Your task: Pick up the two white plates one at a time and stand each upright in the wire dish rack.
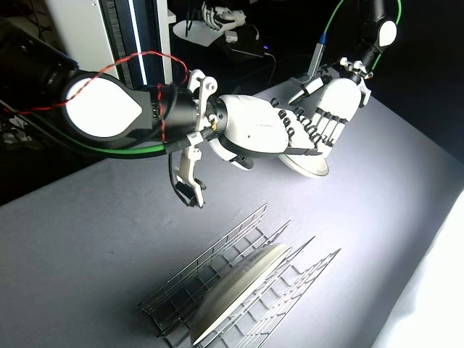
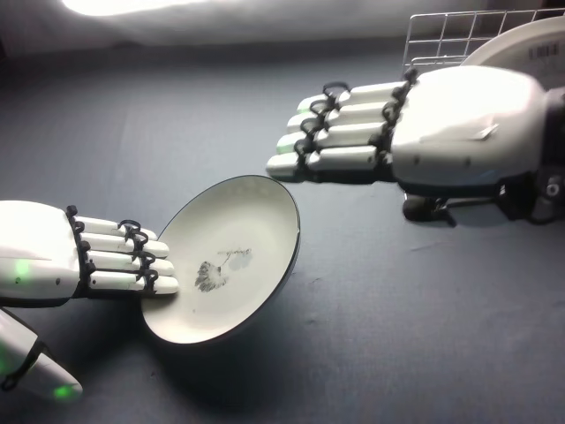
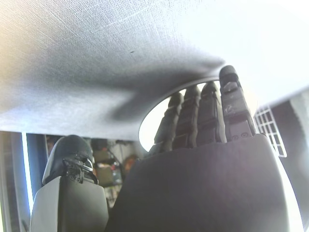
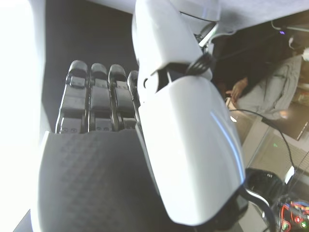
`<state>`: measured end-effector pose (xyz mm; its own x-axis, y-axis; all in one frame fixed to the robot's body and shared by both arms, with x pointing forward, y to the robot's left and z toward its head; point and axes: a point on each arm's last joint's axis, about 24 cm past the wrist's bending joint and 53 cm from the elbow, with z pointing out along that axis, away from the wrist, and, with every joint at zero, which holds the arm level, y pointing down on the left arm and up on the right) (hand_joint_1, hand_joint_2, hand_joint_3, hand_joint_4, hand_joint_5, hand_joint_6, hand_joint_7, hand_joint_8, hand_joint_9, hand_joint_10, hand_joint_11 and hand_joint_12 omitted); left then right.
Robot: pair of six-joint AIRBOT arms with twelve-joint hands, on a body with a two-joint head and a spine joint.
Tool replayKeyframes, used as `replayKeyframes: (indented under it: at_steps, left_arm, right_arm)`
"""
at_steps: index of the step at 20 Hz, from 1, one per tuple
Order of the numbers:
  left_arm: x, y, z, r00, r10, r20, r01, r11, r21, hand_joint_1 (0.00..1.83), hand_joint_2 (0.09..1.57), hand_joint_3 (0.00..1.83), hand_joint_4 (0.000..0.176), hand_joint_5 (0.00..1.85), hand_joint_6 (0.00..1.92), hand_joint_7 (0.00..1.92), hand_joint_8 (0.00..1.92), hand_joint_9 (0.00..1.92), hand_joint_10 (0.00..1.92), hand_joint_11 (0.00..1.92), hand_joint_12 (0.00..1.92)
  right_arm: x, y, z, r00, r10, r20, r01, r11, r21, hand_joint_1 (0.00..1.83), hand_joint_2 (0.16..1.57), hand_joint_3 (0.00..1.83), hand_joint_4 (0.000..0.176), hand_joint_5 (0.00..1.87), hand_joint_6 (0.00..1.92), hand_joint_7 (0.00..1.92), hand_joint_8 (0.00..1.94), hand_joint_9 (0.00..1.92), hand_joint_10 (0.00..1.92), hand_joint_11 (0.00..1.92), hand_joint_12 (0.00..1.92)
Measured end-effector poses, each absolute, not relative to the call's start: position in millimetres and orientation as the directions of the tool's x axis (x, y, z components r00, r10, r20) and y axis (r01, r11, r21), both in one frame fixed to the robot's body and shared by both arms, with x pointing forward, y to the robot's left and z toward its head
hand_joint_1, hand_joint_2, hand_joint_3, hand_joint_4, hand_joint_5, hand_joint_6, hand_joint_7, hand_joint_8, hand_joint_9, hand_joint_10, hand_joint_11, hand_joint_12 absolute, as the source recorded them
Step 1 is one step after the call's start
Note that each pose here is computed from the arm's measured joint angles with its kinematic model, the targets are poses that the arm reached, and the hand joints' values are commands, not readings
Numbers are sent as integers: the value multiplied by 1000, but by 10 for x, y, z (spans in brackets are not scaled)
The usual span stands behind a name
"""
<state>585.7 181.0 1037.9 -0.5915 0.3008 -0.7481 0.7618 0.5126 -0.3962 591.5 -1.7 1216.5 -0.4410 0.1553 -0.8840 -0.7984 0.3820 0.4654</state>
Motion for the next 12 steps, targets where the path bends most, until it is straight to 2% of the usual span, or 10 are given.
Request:
replayKeyframes:
  at_steps: [12]
  left_arm:
    - [5859,1807,10372,-592,301,-748,762,511,-398,0,1068,1,0,0,0,0,0,0,0,0,0]
  right_arm:
    - [5726,559,11748,-521,80,-850,-781,358,512,1567,1168,7,0,0,0,0,0,0,0,0,0]
